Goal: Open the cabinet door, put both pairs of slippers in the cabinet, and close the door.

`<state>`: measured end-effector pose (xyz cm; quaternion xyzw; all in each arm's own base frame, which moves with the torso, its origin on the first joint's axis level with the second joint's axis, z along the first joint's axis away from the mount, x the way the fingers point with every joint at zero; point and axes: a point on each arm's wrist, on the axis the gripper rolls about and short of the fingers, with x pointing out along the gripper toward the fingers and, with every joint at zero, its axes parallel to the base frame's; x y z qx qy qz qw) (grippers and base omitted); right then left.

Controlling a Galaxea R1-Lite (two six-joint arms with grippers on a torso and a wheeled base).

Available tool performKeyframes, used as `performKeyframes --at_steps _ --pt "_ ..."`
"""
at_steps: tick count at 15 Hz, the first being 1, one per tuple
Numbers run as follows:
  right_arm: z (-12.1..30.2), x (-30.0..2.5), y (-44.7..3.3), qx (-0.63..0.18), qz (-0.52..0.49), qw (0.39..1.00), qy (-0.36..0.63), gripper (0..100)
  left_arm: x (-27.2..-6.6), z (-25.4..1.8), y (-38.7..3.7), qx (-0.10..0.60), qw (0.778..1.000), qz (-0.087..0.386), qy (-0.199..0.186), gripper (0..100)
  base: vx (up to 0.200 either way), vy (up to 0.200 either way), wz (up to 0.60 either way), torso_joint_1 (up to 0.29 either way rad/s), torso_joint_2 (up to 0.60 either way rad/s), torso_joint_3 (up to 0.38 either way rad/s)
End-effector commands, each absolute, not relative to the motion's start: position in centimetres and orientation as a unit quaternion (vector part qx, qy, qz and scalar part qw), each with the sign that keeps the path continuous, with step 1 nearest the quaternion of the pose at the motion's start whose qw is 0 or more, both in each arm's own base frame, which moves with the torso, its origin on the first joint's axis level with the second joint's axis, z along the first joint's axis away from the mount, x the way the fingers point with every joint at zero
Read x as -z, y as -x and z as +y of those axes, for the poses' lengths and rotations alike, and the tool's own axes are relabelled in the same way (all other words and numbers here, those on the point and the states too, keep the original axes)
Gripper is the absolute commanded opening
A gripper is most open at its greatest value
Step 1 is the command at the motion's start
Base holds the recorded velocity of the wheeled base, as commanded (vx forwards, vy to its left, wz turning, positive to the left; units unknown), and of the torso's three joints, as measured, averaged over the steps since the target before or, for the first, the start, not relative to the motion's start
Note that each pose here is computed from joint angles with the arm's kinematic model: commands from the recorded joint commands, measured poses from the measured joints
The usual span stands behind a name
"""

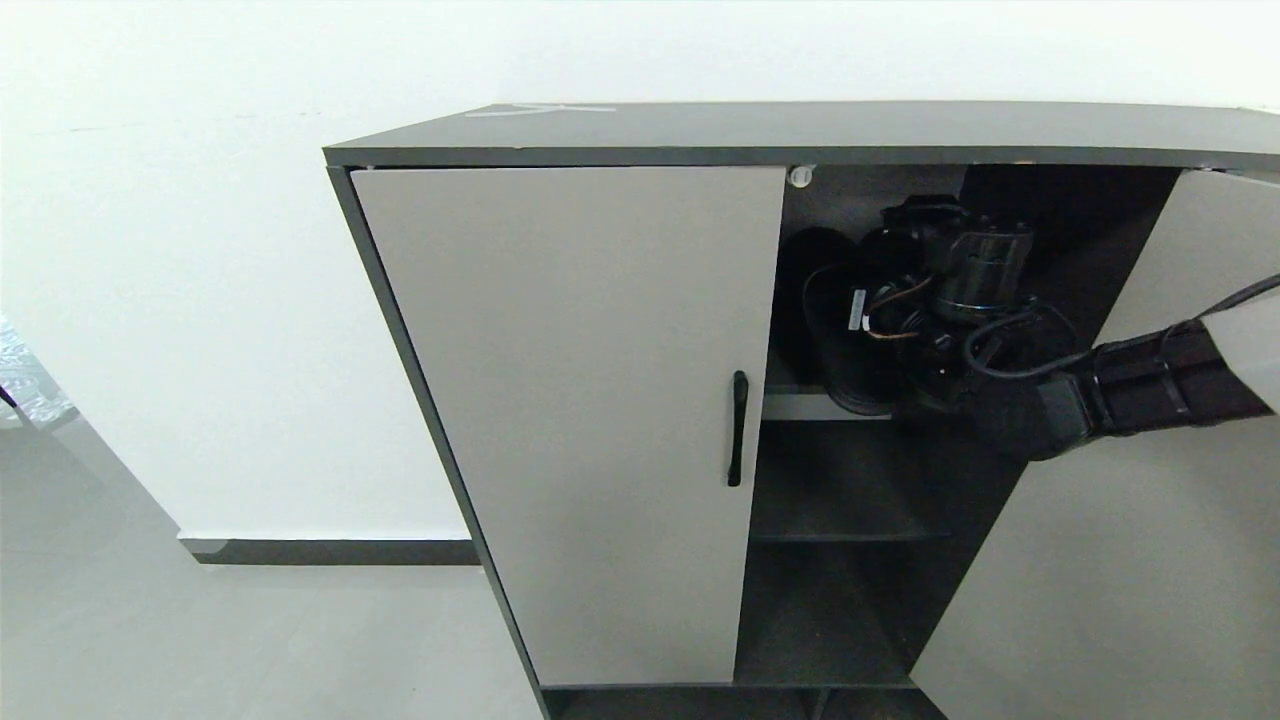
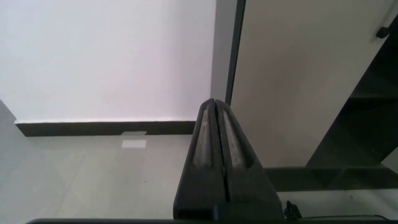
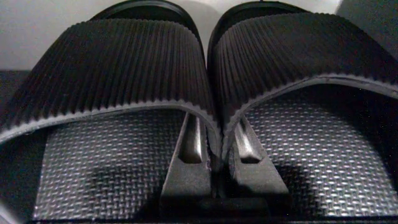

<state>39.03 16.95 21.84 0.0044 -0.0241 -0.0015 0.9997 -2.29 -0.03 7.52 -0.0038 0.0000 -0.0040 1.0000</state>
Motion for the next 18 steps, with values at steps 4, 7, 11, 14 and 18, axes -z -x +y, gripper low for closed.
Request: performKeyframes --at_steps 4,7,11,14,18 --pt "17.5 -20.3 -41.4 0.006 -0.011 1.000 0.001 0 -7.5 0.0 2.3 0.003 1.000 0.001 0.005 0 0.000 0.000 0.00 0.000 0.00 0.000" --pt "17.8 -20.1 -41.6 0.003 -0.001 1.000 0.004 0 -7.5 0.0 2.3 0.002 1.000 0.001 0.005 0 0.000 0.000 0.00 0.000 0.00 0.000" --pt "17.8 -19.7 -41.5 0.002 0.007 1.000 0.005 100 -7.5 0.0 2.3 0.002 1.000 0.001 0.005 0 0.000 0.000 0.00 0.000 0.00 0.000" --pt "17.7 -19.6 -40.4 -0.002 0.017 1.000 0.008 100 -7.5 0.0 2.3 0.002 1.000 0.001 0.005 0 0.000 0.000 0.00 0.000 0.00 0.000" --pt "17.3 -21.6 -36.1 -0.025 0.008 1.000 -0.001 100 -7.5 0.0 2.3 0.002 1.000 0.001 0.005 0 0.000 0.000 0.00 0.000 0.00 0.000"
